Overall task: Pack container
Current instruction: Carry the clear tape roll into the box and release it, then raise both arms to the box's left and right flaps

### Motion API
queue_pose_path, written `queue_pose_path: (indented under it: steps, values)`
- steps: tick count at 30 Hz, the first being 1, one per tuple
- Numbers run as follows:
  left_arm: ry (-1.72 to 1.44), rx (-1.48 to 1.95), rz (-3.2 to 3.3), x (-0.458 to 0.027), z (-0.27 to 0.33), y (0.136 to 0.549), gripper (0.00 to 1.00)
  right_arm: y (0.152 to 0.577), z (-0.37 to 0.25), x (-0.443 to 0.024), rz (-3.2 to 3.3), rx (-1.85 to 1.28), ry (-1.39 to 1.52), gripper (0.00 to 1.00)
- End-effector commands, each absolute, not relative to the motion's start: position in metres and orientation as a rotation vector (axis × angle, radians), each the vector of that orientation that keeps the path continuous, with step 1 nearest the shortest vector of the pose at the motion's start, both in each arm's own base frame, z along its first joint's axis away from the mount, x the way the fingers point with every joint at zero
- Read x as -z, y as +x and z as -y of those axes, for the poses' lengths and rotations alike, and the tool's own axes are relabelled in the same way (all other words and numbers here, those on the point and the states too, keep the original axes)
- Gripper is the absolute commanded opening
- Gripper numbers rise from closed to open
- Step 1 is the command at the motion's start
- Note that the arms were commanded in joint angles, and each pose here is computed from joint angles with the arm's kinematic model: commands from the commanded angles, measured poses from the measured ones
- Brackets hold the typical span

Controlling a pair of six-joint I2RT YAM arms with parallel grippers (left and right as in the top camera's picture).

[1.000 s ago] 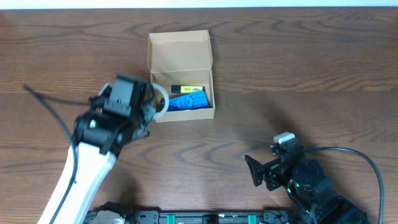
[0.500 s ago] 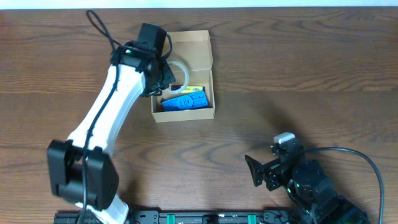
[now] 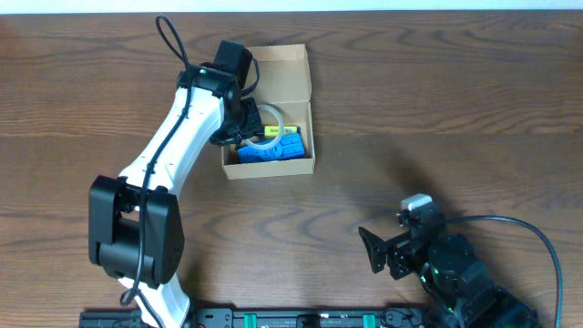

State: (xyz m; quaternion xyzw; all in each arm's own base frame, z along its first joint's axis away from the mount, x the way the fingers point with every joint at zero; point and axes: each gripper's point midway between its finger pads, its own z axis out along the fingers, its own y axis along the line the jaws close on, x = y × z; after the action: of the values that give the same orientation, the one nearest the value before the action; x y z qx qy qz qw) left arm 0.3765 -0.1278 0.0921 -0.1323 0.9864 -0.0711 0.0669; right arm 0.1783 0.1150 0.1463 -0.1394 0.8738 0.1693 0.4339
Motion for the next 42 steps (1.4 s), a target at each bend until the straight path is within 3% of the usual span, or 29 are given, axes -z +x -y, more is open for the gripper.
queue_pose_path:
  steps: [1,3,7,9,20,32,42]
  values:
    - [-0.349,0.212,-2.984,-0.090,0.131,0.381,0.08,0.179,-0.113,-0.145,-2.181,-0.424,-0.323,0.99]
    - [-0.350,0.212,-2.985,-0.089,0.131,0.381,0.13,0.179,-0.113,-0.145,-2.181,-0.425,-0.323,0.99]
    - [-0.350,0.215,-2.981,-0.089,0.131,0.382,0.64,0.179,-0.113,-0.145,-2.182,-0.425,-0.323,0.99]
    - [-0.349,0.217,-2.979,-0.089,0.131,0.382,0.97,0.179,-0.113,-0.145,-2.182,-0.425,-0.323,0.99]
    - [-0.342,0.231,-2.956,-0.098,0.132,0.389,0.96,0.179,-0.113,-0.145,-2.181,-0.424,-0.323,0.99]
    - [-0.264,0.270,-2.911,-0.157,0.138,0.400,0.96,0.181,-0.110,-0.146,-2.175,-0.400,-0.312,0.99]
    - [-0.288,0.297,-2.844,-0.206,0.130,0.408,0.96,0.215,-0.095,-0.198,-2.091,-0.320,-0.120,0.99]
